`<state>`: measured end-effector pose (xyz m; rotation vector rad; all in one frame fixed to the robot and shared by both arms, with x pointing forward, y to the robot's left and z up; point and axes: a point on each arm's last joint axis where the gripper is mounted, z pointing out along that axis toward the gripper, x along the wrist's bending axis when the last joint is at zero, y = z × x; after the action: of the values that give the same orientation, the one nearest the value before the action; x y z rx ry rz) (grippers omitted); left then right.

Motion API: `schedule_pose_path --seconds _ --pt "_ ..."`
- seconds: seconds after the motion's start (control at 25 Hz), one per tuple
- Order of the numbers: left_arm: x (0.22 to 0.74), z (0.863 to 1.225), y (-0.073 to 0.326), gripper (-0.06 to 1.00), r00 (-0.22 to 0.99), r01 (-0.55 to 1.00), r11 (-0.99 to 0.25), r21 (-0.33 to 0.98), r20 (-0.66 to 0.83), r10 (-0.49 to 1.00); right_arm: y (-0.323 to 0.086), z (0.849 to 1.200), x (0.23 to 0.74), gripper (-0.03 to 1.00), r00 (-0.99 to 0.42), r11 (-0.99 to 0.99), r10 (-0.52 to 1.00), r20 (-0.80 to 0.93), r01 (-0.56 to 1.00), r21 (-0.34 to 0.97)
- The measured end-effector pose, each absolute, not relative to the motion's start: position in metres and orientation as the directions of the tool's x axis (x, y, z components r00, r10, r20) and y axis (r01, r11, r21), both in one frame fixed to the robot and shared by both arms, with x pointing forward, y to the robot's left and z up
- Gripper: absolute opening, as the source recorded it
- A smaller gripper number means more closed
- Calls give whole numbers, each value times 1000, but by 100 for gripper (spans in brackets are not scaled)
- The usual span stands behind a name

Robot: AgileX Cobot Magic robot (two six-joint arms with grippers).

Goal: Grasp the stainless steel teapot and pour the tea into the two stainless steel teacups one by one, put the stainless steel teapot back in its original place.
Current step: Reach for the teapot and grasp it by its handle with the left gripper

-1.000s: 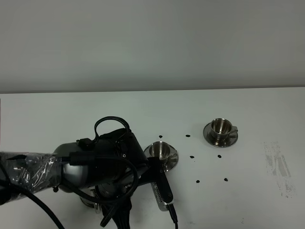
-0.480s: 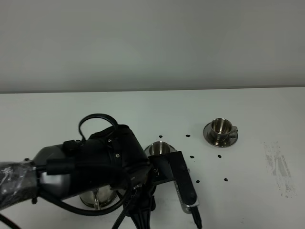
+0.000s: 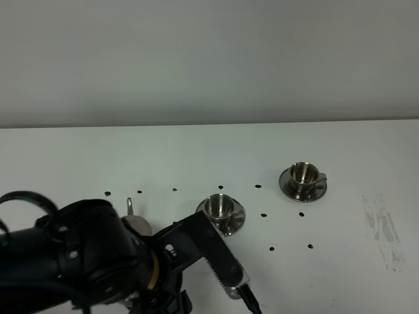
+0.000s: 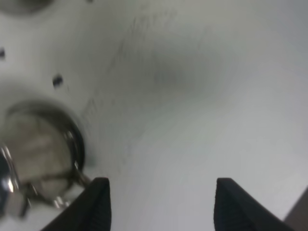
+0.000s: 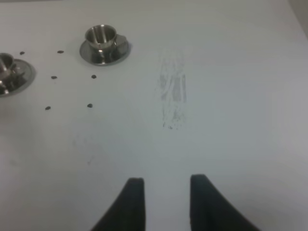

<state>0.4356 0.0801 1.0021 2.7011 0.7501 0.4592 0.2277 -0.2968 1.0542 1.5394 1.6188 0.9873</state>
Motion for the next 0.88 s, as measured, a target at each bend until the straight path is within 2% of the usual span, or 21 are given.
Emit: schedule_pose_path --seconds 0.16,0.32,0.6,0.88 --pt "435 1003 104 50 658 636 -642 429 134 741 -297 1054 228 23 -64 10 998 23 477 879" --pt "444 990 122 50 520 741 -510 436 107 847 -297 1054 228 23 -64 10 998 23 477 879" --pt "458 960 108 50 514 741 -457 492 21 857 -297 1054 228 23 -64 10 998 23 476 879" --pt "464 935 100 50 522 753 -464 466 6 853 -297 1054 228 23 -64 10 998 23 476 879"
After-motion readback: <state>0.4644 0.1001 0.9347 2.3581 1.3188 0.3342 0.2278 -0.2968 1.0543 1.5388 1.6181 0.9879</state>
